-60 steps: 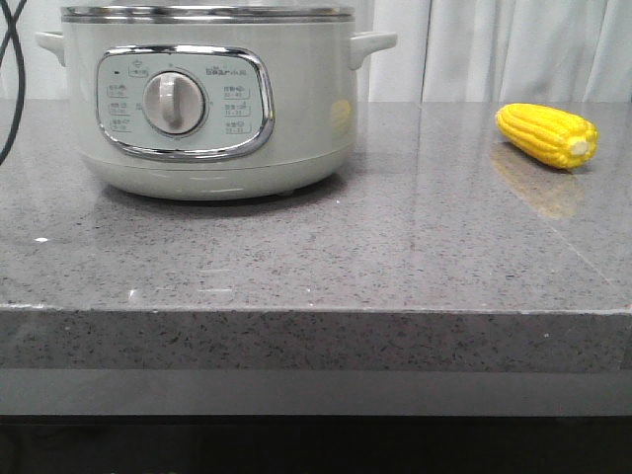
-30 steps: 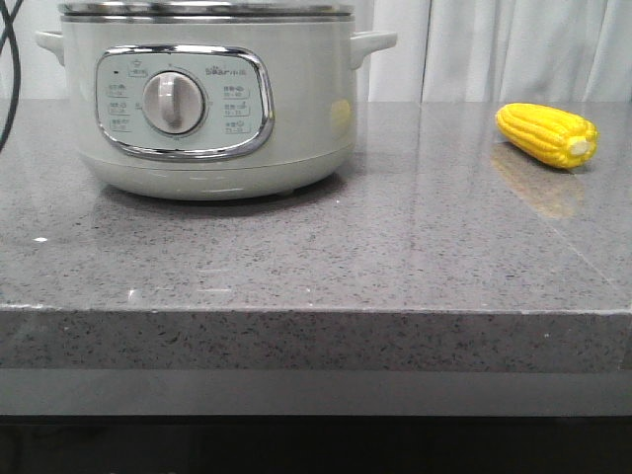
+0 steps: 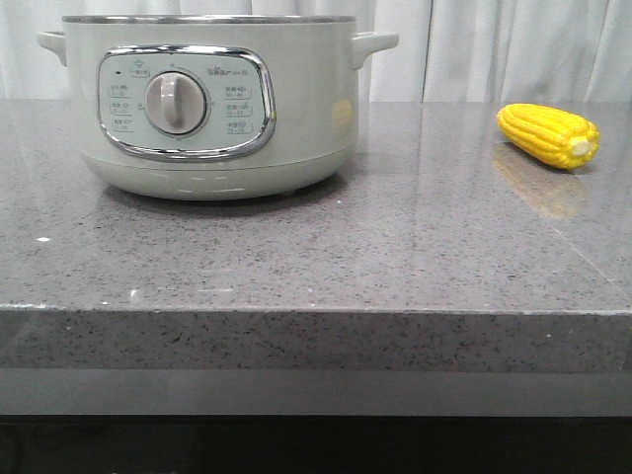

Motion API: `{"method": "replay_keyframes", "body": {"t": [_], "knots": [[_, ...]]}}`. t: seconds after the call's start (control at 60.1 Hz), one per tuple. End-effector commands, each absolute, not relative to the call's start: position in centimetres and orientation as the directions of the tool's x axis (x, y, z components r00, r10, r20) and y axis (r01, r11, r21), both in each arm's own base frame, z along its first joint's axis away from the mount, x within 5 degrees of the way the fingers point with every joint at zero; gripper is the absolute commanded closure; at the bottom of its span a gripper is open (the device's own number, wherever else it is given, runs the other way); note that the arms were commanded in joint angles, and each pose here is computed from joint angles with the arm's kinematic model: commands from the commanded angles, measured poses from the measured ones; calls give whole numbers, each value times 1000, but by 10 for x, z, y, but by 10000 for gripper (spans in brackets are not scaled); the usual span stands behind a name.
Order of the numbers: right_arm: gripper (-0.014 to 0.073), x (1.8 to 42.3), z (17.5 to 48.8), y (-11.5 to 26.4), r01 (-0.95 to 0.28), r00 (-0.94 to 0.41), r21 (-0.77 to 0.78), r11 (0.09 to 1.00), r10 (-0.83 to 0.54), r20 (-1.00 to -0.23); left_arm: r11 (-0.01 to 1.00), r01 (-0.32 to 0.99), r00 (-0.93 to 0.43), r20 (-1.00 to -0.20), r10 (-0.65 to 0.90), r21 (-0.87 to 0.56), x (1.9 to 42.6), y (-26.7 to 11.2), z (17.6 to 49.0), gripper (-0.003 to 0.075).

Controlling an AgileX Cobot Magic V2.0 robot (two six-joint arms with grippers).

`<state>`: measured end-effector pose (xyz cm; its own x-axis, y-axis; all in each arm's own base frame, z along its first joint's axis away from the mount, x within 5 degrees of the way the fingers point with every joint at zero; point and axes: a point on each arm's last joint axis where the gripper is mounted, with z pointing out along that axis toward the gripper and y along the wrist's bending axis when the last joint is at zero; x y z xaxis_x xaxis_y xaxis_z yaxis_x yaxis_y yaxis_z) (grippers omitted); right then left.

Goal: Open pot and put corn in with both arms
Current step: 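Lower the right gripper onto the yellow corn cob and grasp it, then lift the corn with the right gripper and carry it over the pot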

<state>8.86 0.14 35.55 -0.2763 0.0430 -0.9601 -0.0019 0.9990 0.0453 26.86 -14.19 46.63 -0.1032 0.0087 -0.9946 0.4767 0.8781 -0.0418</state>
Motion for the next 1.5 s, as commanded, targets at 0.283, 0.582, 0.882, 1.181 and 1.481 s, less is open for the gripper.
{"method": "replay_keyframes", "body": {"t": [0.283, 0.582, 0.882, 1.181, 1.481], "knots": [[-7, 162, 381, 13, -43, -430, 54, 998, 30, -902, 878, 478, 23, -998, -51, -33, 178, -95, 475, 565], [-7, 256, 387, 23, -34, -556, 51, 998, 24, -831, 877, 479, 9, -999, -43, -33, 127, -68, 441, 565], [-7, 339, 372, 30, -17, -717, 48, 999, 22, -697, 875, 484, -31, -999, -19, -32, 103, -56, 435, 565], [-7, 400, 354, 25, -25, -785, 63, 998, 20, -619, 875, 484, -29, -999, -20, -32, 103, -56, 435, 565], [-7, 434, 325, 28, -34, -817, 65, 997, 10, -576, 875, 484, -28, -999, -21, -32, 103, -56, 436, 565]]}}
